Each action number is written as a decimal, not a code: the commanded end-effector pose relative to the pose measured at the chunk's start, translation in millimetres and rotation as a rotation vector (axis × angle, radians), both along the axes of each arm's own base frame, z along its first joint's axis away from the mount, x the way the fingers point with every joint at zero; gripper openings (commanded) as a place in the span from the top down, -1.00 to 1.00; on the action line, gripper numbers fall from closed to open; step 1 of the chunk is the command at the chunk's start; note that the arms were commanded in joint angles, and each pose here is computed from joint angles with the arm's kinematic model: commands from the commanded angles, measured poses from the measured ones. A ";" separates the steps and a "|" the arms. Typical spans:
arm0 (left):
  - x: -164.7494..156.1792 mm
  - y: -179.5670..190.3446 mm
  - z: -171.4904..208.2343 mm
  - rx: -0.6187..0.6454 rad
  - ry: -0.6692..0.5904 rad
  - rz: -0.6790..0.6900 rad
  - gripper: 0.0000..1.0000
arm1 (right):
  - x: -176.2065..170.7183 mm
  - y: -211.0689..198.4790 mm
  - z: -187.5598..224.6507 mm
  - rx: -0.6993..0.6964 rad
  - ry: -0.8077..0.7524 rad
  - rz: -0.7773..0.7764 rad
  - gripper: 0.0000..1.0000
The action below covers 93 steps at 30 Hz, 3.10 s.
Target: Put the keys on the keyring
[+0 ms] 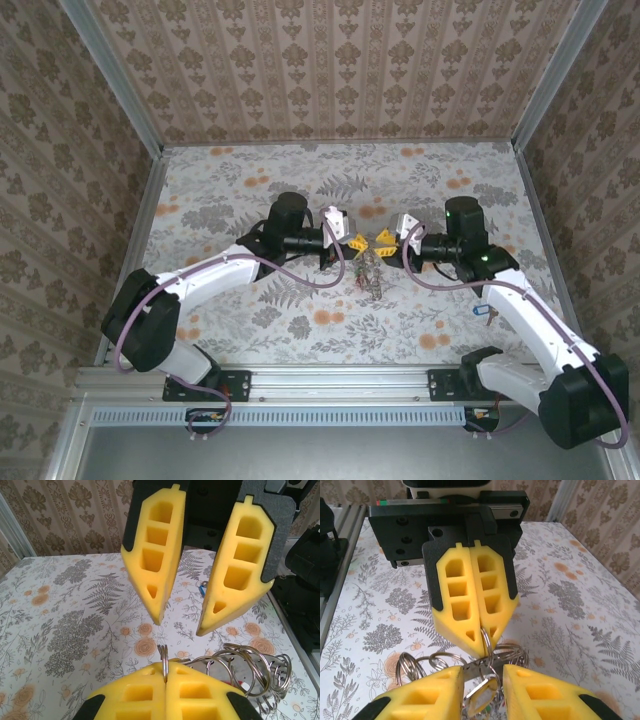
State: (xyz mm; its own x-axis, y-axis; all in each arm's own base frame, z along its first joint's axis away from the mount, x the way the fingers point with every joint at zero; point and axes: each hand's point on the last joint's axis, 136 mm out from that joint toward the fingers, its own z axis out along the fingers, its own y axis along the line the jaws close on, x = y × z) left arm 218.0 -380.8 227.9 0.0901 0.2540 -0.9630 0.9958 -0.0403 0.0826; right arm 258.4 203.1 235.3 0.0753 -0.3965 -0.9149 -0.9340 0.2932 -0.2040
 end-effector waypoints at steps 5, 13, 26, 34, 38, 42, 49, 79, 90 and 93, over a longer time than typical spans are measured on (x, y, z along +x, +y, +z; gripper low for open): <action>-4.0 -4.0 27.7 -0.062 -0.067 -0.049 1.00 | 1.0 10.9 9.4 0.025 -0.025 0.079 0.45; -5.2 -3.9 28.7 -0.060 -0.066 -0.056 1.00 | 7.1 13.6 2.4 0.020 -0.004 0.088 0.50; -5.1 -4.8 27.2 -0.052 -0.063 -0.063 1.00 | 5.9 20.4 2.6 0.042 0.038 0.142 0.81; 6.9 0.4 7.4 0.069 -0.071 0.012 0.81 | 5.2 17.0 3.0 -0.046 0.027 0.092 1.00; 11.7 5.8 -12.3 0.202 -0.077 0.034 0.80 | 4.2 15.7 3.2 -0.109 0.028 0.063 1.00; 8.5 3.6 -11.0 0.209 -0.087 0.019 0.78 | 0.9 17.2 0.7 -0.174 0.023 0.057 1.00; 12.5 2.2 -16.9 0.248 -0.108 0.050 0.73 | -2.0 20.8 4.1 -0.237 -0.002 0.048 1.00; -2.6 -6.2 18.2 -0.002 -0.093 -0.019 1.00 | 3.4 9.8 -1.5 -0.104 0.070 -0.012 0.57; -4.2 -5.1 25.7 -0.044 -0.104 -0.024 1.00 | 12.8 7.4 -12.4 -0.053 0.131 -0.028 0.63; 3.4 -3.4 20.4 -0.007 -0.105 0.020 1.00 | 24.4 -0.6 -17.2 -0.078 0.125 -0.116 0.65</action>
State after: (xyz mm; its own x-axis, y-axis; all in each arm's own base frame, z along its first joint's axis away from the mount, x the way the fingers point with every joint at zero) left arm 221.5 -385.4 223.6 0.1461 0.3011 -0.9423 0.9892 -0.0323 0.1431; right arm 274.3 206.3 221.1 -0.0589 -0.4732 -0.8790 -0.9338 0.3374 -0.1191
